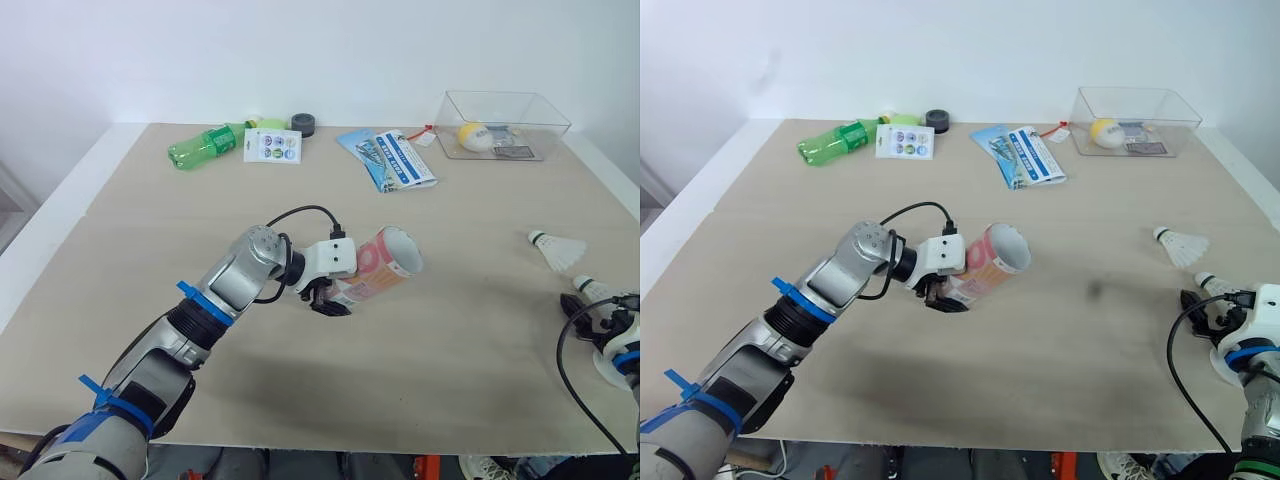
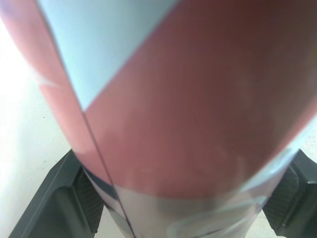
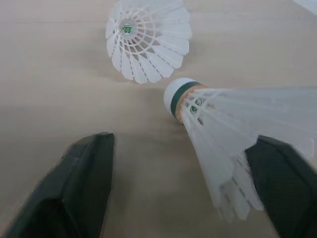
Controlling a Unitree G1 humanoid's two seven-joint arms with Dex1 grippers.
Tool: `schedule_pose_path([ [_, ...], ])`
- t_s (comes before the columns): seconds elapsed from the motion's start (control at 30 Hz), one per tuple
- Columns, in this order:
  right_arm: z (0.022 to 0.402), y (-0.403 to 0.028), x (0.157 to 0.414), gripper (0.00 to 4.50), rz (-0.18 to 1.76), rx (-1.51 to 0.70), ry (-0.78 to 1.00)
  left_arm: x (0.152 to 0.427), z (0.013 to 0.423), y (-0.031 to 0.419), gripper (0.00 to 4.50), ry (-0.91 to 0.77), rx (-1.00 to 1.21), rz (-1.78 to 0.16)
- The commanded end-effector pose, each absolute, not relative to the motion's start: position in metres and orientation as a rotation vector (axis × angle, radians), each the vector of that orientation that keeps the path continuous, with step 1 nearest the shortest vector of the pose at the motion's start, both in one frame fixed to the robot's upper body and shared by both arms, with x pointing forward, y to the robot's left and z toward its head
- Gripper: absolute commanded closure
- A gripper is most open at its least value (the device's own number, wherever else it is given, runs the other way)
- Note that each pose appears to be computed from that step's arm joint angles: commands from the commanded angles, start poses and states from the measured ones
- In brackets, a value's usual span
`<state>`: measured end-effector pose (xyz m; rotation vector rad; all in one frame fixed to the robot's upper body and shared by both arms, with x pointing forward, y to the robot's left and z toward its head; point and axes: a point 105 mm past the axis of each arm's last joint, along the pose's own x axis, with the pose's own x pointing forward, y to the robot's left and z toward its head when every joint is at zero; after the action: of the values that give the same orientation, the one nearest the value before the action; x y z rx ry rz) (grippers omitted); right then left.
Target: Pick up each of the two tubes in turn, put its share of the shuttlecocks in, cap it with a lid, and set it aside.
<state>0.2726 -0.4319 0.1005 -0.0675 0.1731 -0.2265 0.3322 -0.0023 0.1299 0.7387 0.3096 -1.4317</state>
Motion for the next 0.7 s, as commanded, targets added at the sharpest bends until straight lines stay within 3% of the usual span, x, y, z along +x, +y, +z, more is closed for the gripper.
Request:
schedule_pose_path([
  [0.03,0.121,-0.443,0.271,2.40,-0.259,-0.134,0.122,0.331,0.133,-0.004,0.81,0.289,0.746,-1.435],
  [0.17,0.124,-0.444,0.271,4.39,-0.259,-0.141,0.106,0.332,0.133,-0.004,0.81,0.289,0.747,-1.435],
  [0.47,0.127,-0.438,0.268,4.46,-0.249,-0.197,0.090,0.333,0.134,-0.005,0.81,0.287,0.747,-1.437],
  [0.7,0.191,-0.393,0.279,4.46,-0.049,-0.497,-0.013,0.337,0.132,-0.002,0.81,0.286,0.754,-1.447],
])
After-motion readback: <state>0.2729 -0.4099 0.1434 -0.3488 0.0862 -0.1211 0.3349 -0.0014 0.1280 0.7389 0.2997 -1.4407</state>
